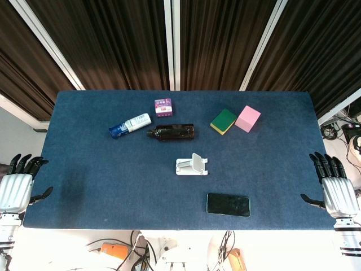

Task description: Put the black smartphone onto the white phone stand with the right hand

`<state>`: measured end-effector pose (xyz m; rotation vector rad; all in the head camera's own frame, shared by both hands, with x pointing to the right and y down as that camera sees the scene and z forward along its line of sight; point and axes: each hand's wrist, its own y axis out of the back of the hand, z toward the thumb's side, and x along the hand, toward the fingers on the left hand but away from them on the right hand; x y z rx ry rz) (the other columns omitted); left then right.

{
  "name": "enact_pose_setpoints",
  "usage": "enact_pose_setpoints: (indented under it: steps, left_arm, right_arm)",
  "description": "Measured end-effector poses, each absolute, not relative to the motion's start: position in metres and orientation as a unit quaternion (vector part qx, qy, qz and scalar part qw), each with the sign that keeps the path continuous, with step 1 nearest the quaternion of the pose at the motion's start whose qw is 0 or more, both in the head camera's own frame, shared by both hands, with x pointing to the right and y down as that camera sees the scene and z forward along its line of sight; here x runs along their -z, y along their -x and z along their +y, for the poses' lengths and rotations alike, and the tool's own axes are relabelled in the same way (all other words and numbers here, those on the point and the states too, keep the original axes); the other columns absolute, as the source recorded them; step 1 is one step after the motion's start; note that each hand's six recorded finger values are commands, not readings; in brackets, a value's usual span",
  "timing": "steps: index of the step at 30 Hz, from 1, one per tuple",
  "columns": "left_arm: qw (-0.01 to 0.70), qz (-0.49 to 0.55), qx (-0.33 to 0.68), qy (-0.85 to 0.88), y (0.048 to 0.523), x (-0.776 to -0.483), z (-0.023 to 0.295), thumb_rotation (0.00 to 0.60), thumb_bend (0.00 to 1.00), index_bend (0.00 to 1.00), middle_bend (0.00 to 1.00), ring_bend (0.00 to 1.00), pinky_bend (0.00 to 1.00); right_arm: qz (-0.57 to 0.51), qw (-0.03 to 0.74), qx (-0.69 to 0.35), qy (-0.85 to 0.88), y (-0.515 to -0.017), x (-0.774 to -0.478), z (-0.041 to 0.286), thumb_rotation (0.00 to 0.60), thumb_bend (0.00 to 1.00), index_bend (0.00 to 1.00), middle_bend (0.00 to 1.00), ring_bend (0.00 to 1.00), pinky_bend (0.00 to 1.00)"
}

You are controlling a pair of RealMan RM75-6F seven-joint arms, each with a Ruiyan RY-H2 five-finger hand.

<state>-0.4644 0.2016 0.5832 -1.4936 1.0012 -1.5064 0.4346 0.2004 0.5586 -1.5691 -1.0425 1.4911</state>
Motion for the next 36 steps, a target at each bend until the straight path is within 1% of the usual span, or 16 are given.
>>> enact_pose_setpoints:
  steps: [2, 6, 11, 13, 16, 21, 24, 28, 36]
  left_arm:
    - [0.388, 0.392, 0.592, 0.588, 0.464, -0.584, 0.201, 0.6, 0.13, 0.24, 0.19, 0.09, 0.0]
    - [0.389, 0.391, 0.59, 0.59, 0.462, -0.584, 0.201, 0.6, 0.13, 0.24, 0.19, 0.09, 0.0]
    - [0.386, 0.391, 0.588, 0.593, 0.461, -0.587, 0.203, 0.6, 0.13, 0.24, 0.19, 0.09, 0.0]
    - [0.385, 0.392, 0.588, 0.594, 0.461, -0.588, 0.203, 0.6, 0.13, 0.24, 0.19, 0.09, 0.0]
    - [0.383, 0.391, 0.588, 0.596, 0.461, -0.589, 0.205, 0.6, 0.13, 0.24, 0.19, 0.09, 0.0]
    - [0.381, 0.391, 0.588, 0.597, 0.461, -0.591, 0.207, 0.6, 0.13, 0.24, 0.19, 0.09, 0.0]
    - [0.379, 0.391, 0.588, 0.598, 0.462, -0.592, 0.208, 0.6, 0.13, 0.24, 0.19, 0.09, 0.0]
    - [0.376, 0.391, 0.589, 0.599, 0.463, -0.594, 0.211, 0.6, 0.13, 0.24, 0.19, 0.09, 0.0]
    - [0.37, 0.391, 0.594, 0.598, 0.469, -0.596, 0.215, 0.6, 0.13, 0.24, 0.19, 0.09, 0.0]
  right_arm:
    - [-0.405, 0.353, -0.577, 0.616, -0.431, -0.56, 0.202, 0.6, 0.18, 0.0, 0.05, 0.0, 0.0]
    - [-0.402, 0.327, -0.567, 0.641, -0.415, -0.567, 0.207, 0.6, 0.18, 0.0, 0.02, 0.0, 0.0]
    - [-0.373, 0.286, -0.56, 0.682, -0.392, -0.584, 0.217, 0.6, 0.18, 0.01, 0.0, 0.0, 0.0]
    - [-0.356, 0.272, -0.557, 0.699, -0.379, -0.593, 0.222, 0.6, 0.18, 0.03, 0.0, 0.0, 0.0]
    - [-0.333, 0.263, -0.553, 0.717, -0.36, -0.605, 0.228, 0.6, 0.18, 0.09, 0.0, 0.0, 0.0]
    - [-0.283, 0.262, -0.552, 0.74, -0.332, -0.62, 0.238, 0.6, 0.19, 0.2, 0.0, 0.0, 0.0]
    - [-0.256, 0.258, -0.551, 0.751, -0.315, -0.628, 0.242, 0.6, 0.19, 0.24, 0.0, 0.0, 0.0]
    - [-0.248, 0.249, -0.548, 0.759, -0.293, -0.638, 0.243, 0.6, 0.19, 0.28, 0.0, 0.0, 0.0]
    - [-0.228, 0.249, -0.552, 0.762, -0.262, -0.656, 0.24, 0.6, 0.2, 0.29, 0.0, 0.0, 0.0]
